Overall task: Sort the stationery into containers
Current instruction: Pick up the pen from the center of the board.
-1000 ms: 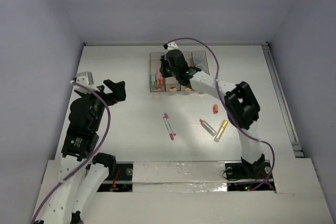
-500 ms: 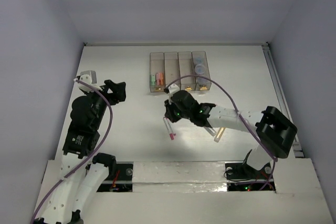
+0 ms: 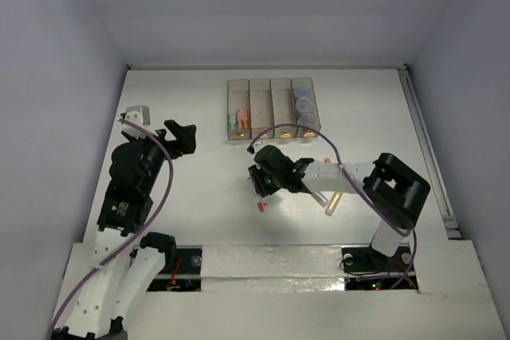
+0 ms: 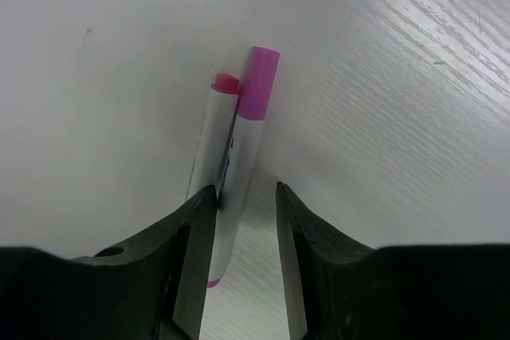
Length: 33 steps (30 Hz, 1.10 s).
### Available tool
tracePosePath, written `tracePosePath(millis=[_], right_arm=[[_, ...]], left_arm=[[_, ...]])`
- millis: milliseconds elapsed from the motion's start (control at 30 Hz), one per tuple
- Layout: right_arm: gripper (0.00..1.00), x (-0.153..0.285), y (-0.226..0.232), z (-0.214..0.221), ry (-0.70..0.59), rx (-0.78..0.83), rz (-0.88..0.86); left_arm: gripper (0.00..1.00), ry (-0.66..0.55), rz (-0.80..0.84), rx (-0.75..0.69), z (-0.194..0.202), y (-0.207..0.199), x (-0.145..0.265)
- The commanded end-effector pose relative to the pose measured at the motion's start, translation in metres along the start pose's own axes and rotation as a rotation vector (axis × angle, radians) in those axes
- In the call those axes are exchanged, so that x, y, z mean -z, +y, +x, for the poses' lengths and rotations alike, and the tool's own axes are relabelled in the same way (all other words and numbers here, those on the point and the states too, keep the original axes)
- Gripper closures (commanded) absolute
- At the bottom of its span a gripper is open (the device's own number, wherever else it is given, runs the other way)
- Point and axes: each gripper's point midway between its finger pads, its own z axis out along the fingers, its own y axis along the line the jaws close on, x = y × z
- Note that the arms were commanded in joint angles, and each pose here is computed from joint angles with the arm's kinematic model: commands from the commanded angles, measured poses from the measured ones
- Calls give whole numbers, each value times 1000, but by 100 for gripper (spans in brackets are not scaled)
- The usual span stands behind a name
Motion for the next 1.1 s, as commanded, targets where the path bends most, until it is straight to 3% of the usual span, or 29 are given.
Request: tracePosePath(millis=[0,200,467,500,633,667,833,933,1067], right_arm=[[58,-3,16,-17,-32,18,-32],[62,-12,7,-11,0,42,37],[66,-22,-34,1,52,113,257],[68,-22,-37,5,61,118,265],[96,-22,-41,10,75,109,291],[99,-22,-41,9,71,105,291],[100,-17,-35,-12,-14,58,277],[100,10,-21,-57,-169,16,224],[100,30,-11,-91,-282,-10,186]], left_arm=[[7,-35,38,-9,-9,-7,-3],[5,-31,36,-11,-8,-7,-4],[4,-29,36,-13,-8,-6,-3],[4,-34,39,-14,-9,-7,-2],[4,-40,37,-14,-11,-7,-2],[4,-36,38,-14,-10,-7,-3],[5,-46,44,-14,-12,-8,0],[5,-40,46,-12,-11,-9,-1],[5,-51,48,-14,-13,-9,2]])
